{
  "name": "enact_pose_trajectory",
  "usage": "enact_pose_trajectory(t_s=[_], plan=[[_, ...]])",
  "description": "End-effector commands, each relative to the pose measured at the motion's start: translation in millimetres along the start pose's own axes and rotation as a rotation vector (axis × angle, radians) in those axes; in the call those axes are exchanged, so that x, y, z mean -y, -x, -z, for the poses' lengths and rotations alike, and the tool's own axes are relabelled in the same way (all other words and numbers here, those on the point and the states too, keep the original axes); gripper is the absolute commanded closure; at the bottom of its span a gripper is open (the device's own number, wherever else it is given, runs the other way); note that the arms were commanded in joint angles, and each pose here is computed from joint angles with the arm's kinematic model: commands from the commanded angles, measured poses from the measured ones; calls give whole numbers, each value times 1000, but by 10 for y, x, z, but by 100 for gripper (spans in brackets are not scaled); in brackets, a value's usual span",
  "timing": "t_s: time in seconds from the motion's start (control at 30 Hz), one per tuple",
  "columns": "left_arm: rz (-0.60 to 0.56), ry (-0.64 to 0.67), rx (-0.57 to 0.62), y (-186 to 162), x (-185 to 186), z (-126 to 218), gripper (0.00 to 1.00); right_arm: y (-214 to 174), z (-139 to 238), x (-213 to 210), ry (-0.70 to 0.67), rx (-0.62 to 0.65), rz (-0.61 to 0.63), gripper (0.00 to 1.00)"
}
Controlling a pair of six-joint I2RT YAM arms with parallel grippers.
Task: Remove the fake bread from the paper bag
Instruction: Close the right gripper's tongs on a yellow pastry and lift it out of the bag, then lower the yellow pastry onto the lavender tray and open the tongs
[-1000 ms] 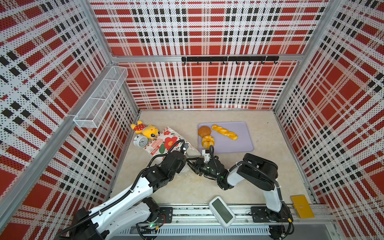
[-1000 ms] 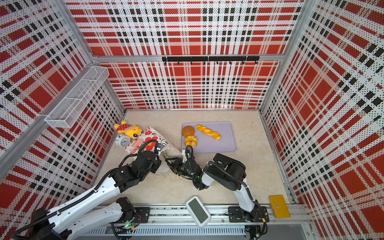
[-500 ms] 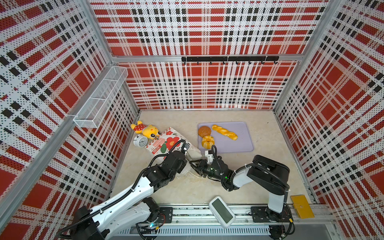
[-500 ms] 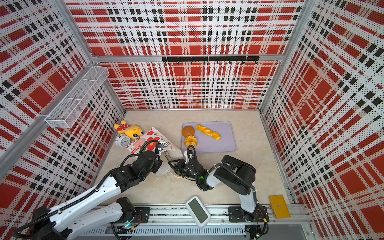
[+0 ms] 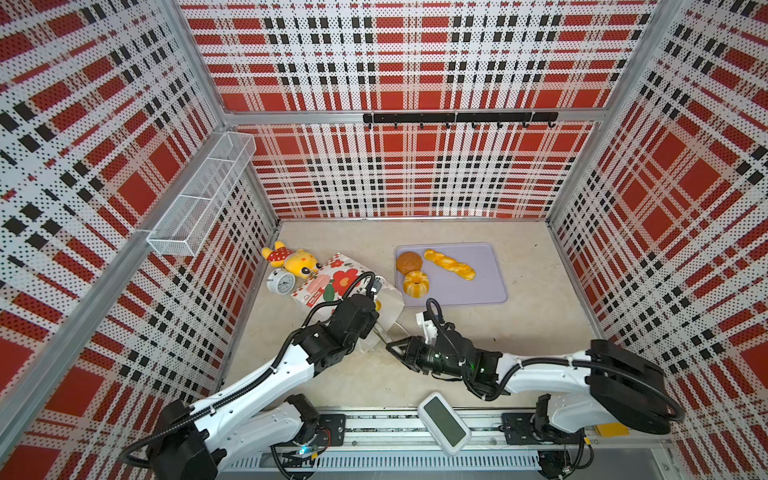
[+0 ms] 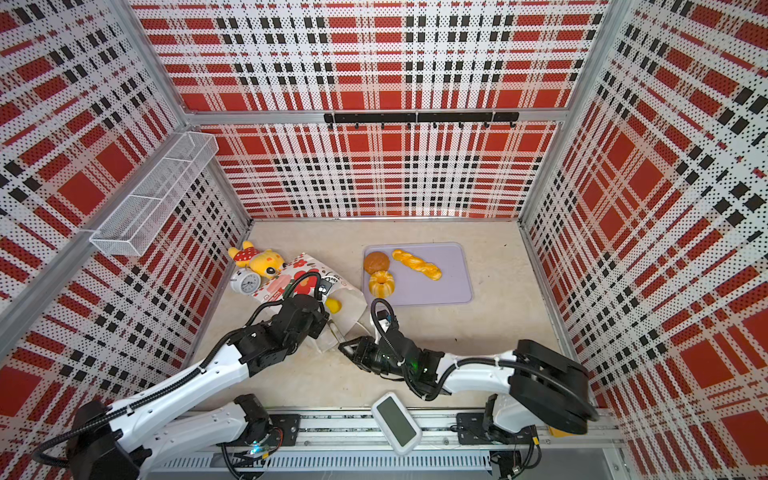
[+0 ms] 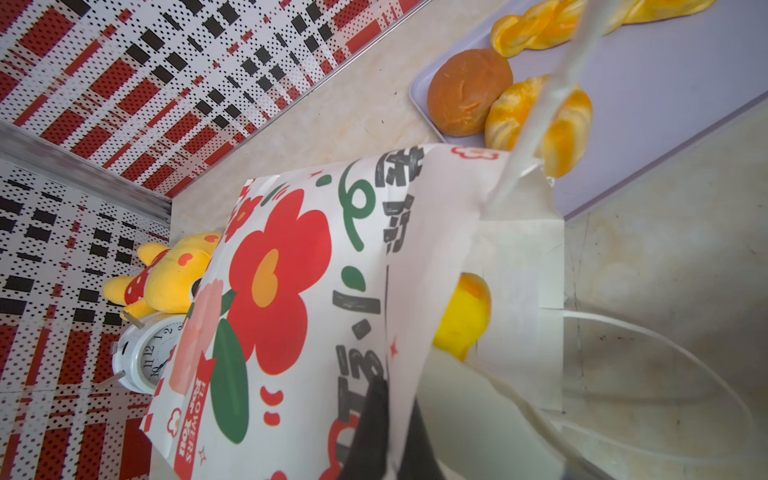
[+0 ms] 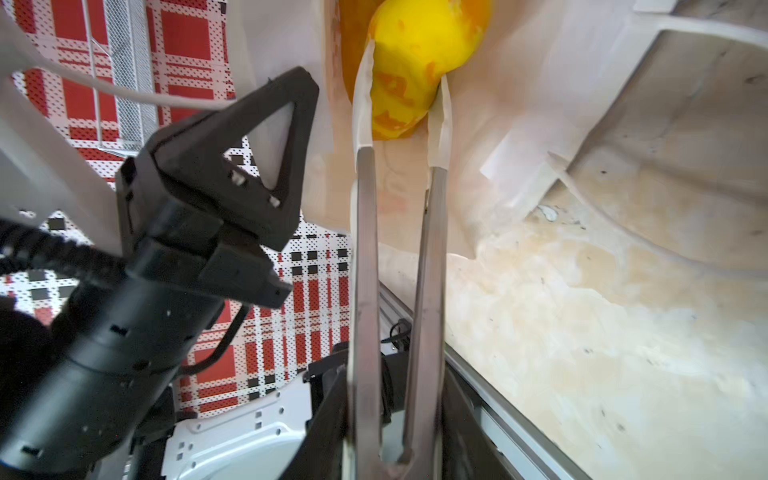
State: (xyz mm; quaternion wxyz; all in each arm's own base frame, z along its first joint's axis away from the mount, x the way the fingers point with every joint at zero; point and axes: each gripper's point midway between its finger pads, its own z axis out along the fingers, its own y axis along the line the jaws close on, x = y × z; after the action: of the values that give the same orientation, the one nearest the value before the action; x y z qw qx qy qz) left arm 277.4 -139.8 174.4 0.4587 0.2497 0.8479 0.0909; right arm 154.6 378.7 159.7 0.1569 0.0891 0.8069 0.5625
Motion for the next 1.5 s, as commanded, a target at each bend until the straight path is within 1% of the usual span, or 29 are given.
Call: enact_pose_trajectory(t_s=[0.0, 0.07, 0.2, 0.33, 0.37, 0.5, 0.6, 0.63, 0.7, 0.77, 0.9, 1.0, 1.1, 1.23, 1.33, 1.47], plan=[[70, 33, 69, 255, -107, 36, 100, 110, 264, 40, -68, 68, 60, 100], [75, 40, 75, 270, -124, 29, 100, 166, 448, 61, -103, 96, 73, 100], [92, 51, 89, 280, -156, 24, 100, 261, 760, 132, -127, 153, 76, 100], [119, 93, 98, 267, -269, 42, 100, 254, 992, 240, -168, 150, 74, 100], [127, 103, 101, 262, -301, 46, 100, 288, 1056, 258, -178, 170, 77, 100], [144, 117, 106, 246, -358, 50, 100, 345, 1296, 232, -190, 186, 93, 100], [142, 113, 99, 212, -346, 37, 100, 513, 1546, 213, -214, 232, 97, 100], [142, 109, 97, 202, -335, 31, 100, 601, 1647, 235, -231, 264, 88, 100], [138, 101, 96, 199, -314, 28, 100, 728, 1809, 248, -238, 289, 74, 100], [139, 98, 99, 204, -310, 38, 100, 869, 1923, 342, -275, 306, 41, 100], [142, 94, 108, 215, -311, 58, 100, 1098, 1880, 457, -246, 278, -46, 100], [140, 91, 113, 218, -311, 86, 100, 1281, 1800, 475, -258, 273, -44, 100], [139, 90, 116, 210, -314, 109, 100, 1431, 1636, 419, -255, 252, -35, 100], [138, 88, 121, 219, -315, 126, 100, 1595, 1453, 469, -270, 250, -61, 100], [136, 81, 123, 228, -302, 124, 100, 1704, 1341, 532, -245, 283, -116, 100], [133, 80, 122, 234, -302, 122, 100, 1866, 1332, 653, -222, 400, -196, 100]])
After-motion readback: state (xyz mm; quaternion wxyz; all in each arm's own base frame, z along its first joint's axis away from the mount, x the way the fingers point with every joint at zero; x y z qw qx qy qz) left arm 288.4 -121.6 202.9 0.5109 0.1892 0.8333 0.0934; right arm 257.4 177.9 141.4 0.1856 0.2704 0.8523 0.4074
